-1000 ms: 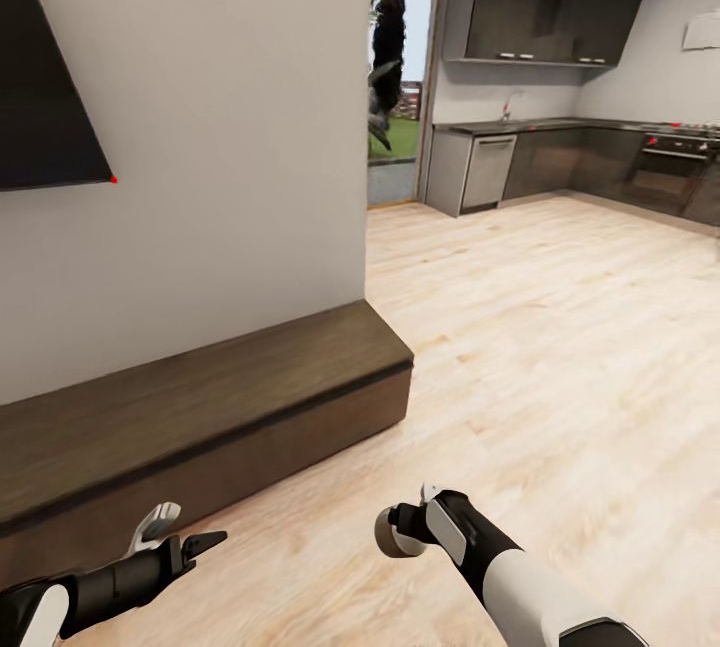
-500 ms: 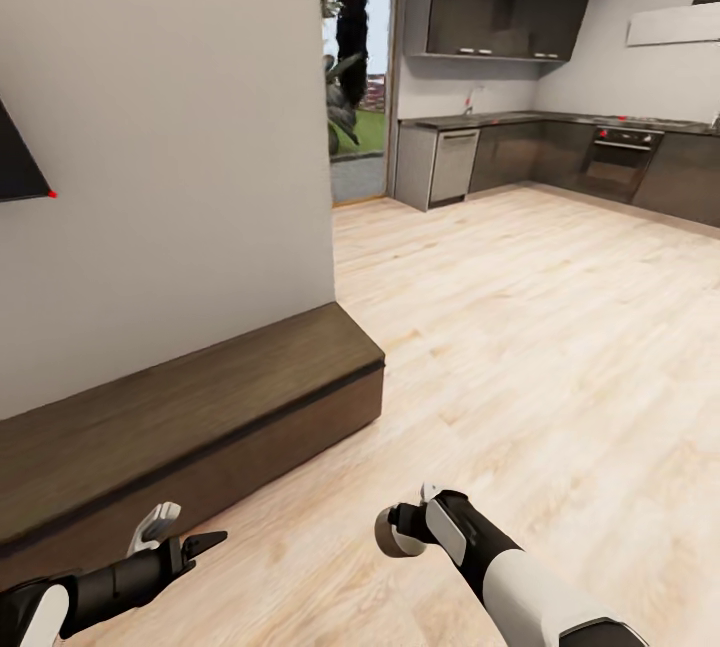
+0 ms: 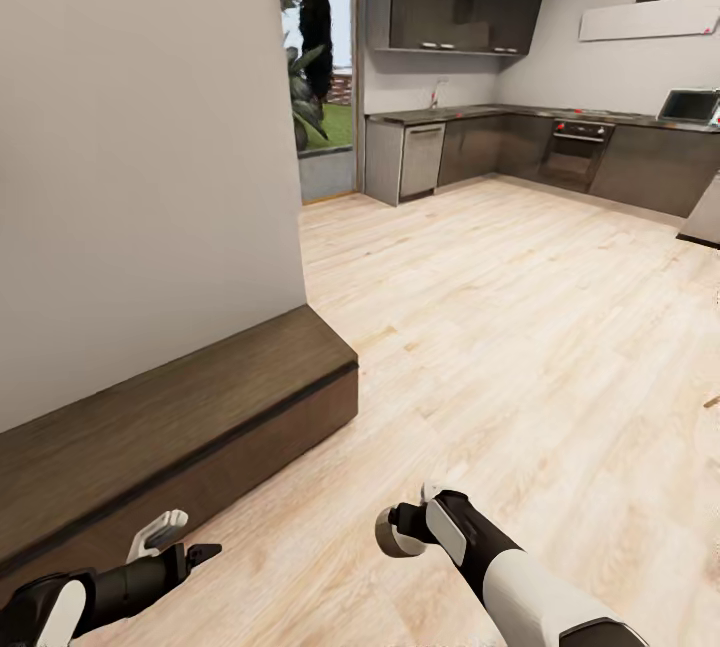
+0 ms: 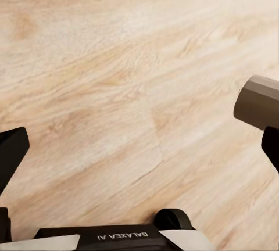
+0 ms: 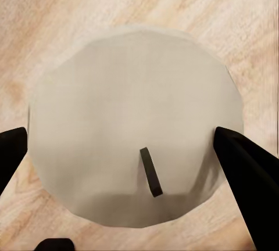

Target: Place each of the two pumpkins and all three candles from the living room inside a cabinet in the living room (use any cabinet), then make sure every cabinet is closed, and position the cauldron so it is next to a table in the living room.

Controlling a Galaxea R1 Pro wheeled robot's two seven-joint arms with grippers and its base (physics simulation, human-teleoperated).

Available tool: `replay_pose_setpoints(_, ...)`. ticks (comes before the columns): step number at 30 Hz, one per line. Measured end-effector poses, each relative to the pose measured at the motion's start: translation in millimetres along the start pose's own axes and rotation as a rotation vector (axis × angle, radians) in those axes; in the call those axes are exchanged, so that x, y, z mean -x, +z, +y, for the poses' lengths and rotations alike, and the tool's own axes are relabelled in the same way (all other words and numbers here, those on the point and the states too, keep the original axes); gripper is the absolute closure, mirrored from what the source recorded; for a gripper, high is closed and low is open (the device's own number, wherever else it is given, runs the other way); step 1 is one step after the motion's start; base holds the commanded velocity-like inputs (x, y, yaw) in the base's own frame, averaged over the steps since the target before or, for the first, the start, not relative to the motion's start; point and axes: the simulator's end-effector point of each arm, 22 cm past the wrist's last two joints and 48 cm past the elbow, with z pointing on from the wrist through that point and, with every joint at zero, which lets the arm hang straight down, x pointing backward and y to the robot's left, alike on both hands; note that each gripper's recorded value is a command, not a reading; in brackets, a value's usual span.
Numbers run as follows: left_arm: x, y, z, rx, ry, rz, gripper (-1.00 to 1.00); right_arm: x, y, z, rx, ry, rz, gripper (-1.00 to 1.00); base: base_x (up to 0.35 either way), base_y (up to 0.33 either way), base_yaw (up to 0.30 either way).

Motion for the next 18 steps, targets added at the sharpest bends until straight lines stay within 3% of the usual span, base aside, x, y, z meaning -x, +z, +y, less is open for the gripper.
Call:
replay_pose_setpoints(3,2,-2.5,5,0.042,0.007,-0.001,-1.0,1,-3.9,0,-0.002,0.001,0.004,1.0,0.0,0.0,-0.182)
replay_pose_setpoints(9,3,1.6,11,0.171,0.087,-0.011,-1.0,2,-11.5,0,-0.009,0.001,0.01,1.0,0.0,0.0,-0.173)
replay_pose_setpoints(14,14,-4.0,22,0.265,0.116,-0.054,-1.0,2,-17.6,-1,-0.016,0.001,0.019,1.0,0.0,0.0,-0.166)
replay_pose_setpoints(18,3,0.4,21,0.316,0.151,-0.029,-1.0,4,-22.5,-4,-0.022,0.009,0.022,1.0,0.0,0.0,-0.162)
